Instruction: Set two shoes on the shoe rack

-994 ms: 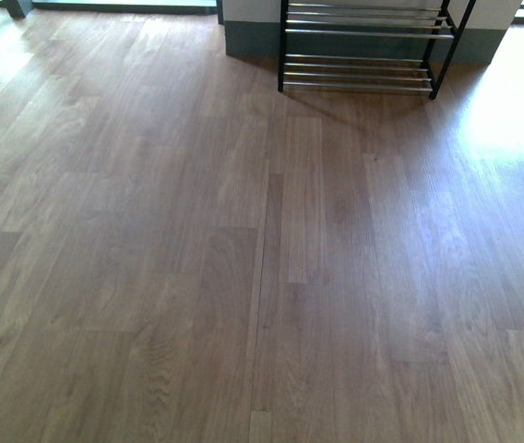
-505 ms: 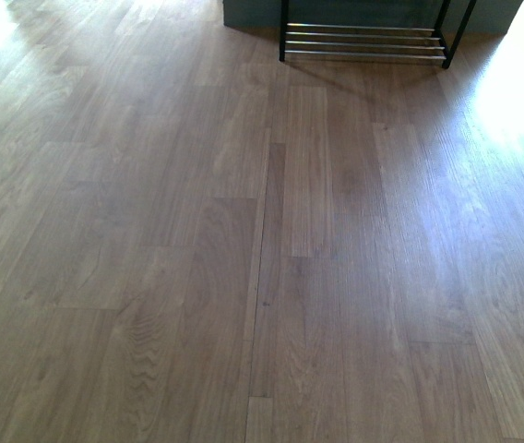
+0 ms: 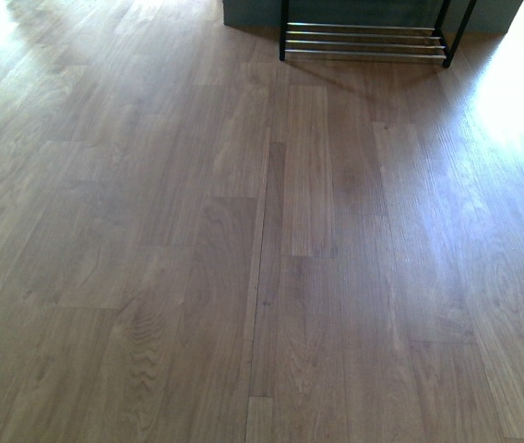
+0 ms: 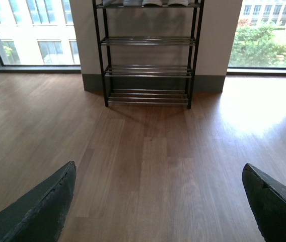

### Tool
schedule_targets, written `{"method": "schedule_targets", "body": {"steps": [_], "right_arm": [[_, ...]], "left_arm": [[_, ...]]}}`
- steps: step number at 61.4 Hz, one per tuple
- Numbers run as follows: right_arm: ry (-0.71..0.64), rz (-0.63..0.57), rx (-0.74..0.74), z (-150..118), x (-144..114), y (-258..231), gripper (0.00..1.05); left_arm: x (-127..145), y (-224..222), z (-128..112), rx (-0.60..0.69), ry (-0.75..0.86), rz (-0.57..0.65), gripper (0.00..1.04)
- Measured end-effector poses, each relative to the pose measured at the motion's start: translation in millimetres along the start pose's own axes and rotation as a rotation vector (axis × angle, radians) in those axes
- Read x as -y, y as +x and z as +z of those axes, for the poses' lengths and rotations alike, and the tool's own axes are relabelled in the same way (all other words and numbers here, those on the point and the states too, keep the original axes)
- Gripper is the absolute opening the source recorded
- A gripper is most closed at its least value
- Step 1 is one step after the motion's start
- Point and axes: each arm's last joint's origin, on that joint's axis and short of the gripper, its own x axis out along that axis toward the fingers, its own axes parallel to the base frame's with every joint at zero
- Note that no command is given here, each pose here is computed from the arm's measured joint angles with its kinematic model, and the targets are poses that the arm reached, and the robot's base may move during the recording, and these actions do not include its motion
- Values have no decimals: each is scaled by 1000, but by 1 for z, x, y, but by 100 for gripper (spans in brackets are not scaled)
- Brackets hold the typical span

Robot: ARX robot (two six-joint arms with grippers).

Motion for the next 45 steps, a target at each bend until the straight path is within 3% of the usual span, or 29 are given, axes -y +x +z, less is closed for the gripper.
{"method": "schedule_targets", "body": {"steps": [45], "right_arm": [[0, 0, 0, 0, 0, 0, 96]], "left_arm": [[0, 0, 0, 0, 0, 0, 95]]}}
